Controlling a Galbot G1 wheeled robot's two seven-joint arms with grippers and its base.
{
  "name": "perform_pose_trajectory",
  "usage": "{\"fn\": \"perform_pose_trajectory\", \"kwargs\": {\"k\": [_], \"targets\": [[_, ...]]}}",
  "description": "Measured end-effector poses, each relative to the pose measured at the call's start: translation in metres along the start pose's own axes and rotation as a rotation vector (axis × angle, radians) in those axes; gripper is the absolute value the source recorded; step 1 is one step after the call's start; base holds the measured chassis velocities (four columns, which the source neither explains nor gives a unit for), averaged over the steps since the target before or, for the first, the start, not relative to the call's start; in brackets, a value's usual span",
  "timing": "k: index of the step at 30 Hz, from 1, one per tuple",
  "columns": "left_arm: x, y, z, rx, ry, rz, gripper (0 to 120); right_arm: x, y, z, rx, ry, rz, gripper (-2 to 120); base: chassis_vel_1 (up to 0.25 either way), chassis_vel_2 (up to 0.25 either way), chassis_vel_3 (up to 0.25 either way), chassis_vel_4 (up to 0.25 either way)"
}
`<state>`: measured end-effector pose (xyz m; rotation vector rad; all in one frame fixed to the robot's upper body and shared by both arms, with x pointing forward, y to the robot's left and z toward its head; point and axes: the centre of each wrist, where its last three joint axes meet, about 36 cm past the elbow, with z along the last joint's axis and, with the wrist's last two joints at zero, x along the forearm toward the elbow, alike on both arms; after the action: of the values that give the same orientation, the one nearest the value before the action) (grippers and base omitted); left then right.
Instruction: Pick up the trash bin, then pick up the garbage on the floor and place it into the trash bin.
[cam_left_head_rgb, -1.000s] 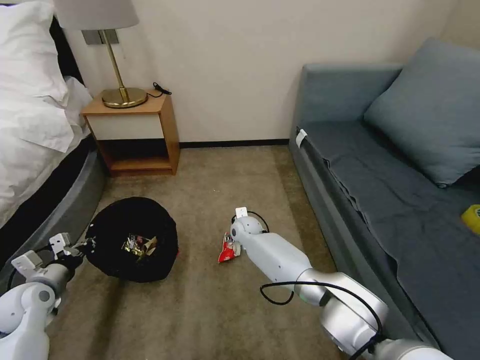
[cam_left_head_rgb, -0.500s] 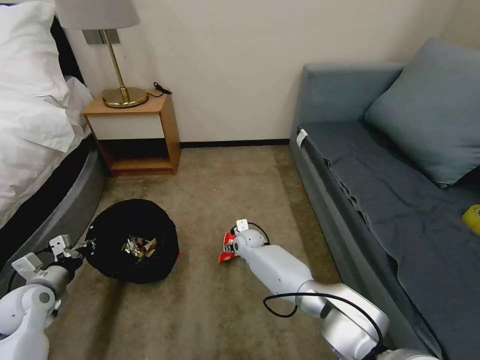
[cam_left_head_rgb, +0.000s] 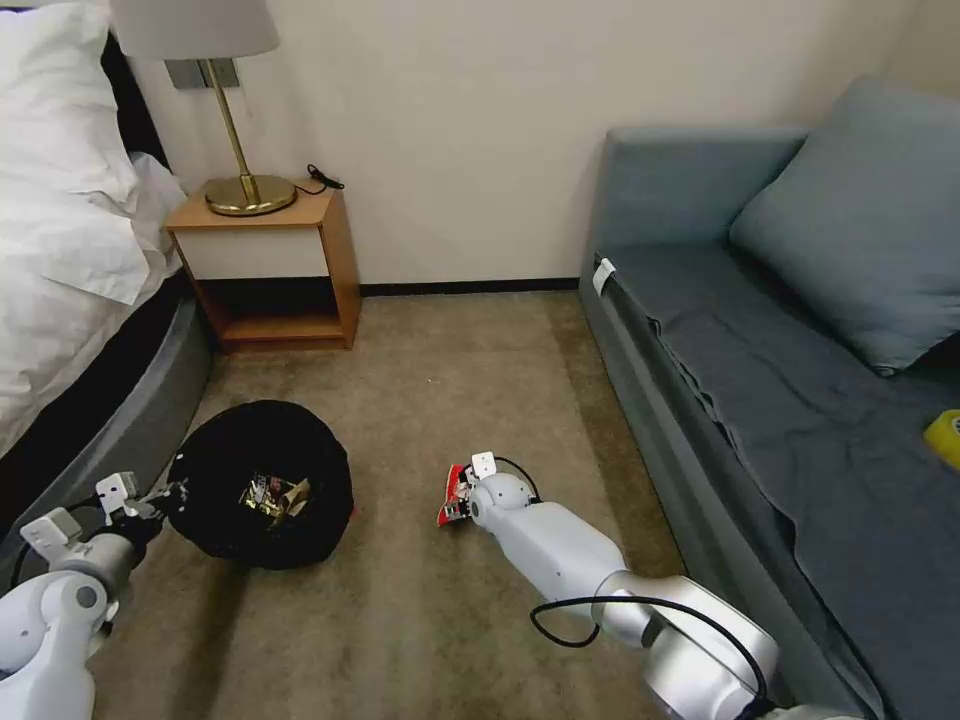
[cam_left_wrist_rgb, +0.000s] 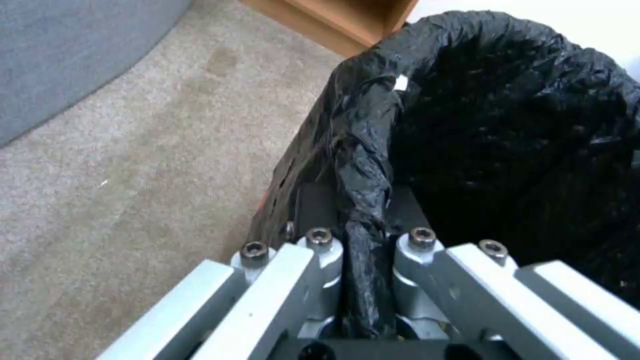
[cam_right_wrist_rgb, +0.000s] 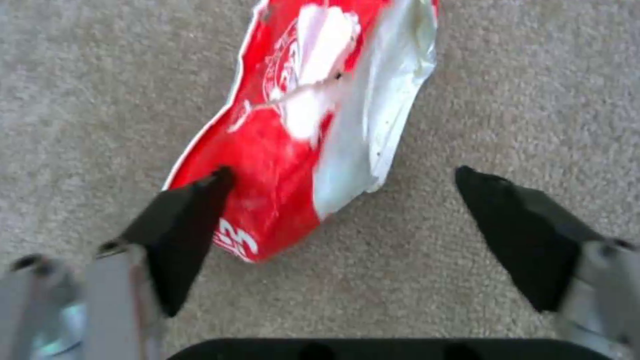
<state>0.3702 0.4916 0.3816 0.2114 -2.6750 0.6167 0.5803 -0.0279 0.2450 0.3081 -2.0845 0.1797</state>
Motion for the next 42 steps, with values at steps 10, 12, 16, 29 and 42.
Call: {"fn": "perform_pose_trajectory", "kwargs": {"k": [10, 12, 16, 29, 42], "targets": [[0.001, 0.000, 0.003, -0.006, 0.001, 0.001, 4, -0.008, -0.008, 0.011, 0.029, -0.012, 0.009, 45, 0.000, 0.000, 0.000, 0.000], [0.001, 0.001, 0.004, -0.006, 0.000, 0.001, 4, -0.008, -0.008, 0.011, 0.028, -0.014, 0.008, 37, 0.000, 0.000, 0.000, 0.000], [0.001, 0.001, 0.005, -0.006, 0.001, 0.000, 4, -0.008, -0.008, 0.011, 0.026, -0.018, 0.006, 23, 0.000, 0.000, 0.000, 0.000], [0.000, -0.004, 0.005, -0.008, -0.004, 0.007, 4, 0.003, 0.005, -0.002, 0.007, -0.069, -0.016, 0, 0.000, 0.000, 0.000, 0.000], [-0.003, -0.009, 0.004, -0.014, 0.001, 0.011, 4, 0.041, 0.027, -0.050, -0.042, -0.213, -0.049, 0, 0.000, 0.000, 0.000, 0.000]]}}
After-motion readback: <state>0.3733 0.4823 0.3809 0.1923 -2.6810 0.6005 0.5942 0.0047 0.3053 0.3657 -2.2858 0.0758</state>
